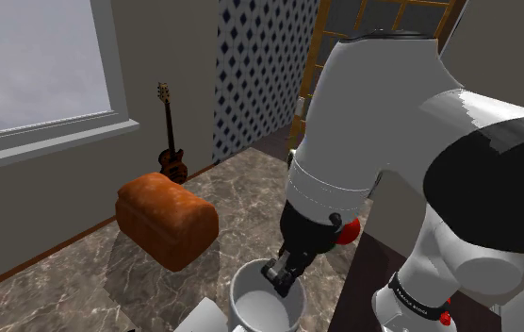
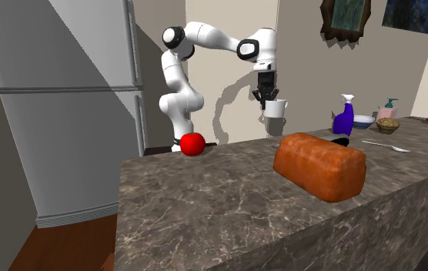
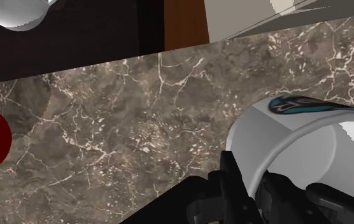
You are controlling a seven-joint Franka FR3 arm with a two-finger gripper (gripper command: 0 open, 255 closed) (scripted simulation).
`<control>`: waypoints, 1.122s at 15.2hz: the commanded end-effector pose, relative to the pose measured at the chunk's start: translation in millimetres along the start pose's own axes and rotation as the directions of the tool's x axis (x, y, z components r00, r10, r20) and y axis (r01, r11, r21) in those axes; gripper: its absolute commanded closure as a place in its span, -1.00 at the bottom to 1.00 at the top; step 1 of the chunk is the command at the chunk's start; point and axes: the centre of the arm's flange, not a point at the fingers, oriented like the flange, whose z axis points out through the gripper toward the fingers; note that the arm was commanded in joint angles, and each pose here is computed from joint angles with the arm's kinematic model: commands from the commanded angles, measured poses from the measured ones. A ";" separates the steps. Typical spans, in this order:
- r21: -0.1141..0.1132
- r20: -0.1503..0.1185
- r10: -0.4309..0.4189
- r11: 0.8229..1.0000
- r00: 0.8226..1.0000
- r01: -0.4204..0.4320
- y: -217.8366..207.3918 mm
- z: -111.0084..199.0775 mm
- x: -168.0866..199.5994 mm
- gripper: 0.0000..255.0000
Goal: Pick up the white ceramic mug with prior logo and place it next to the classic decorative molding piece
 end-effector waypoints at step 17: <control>0.000 0.000 0.002 1.000 1.000 -0.002 -60.5 58.7 -70.7 1.00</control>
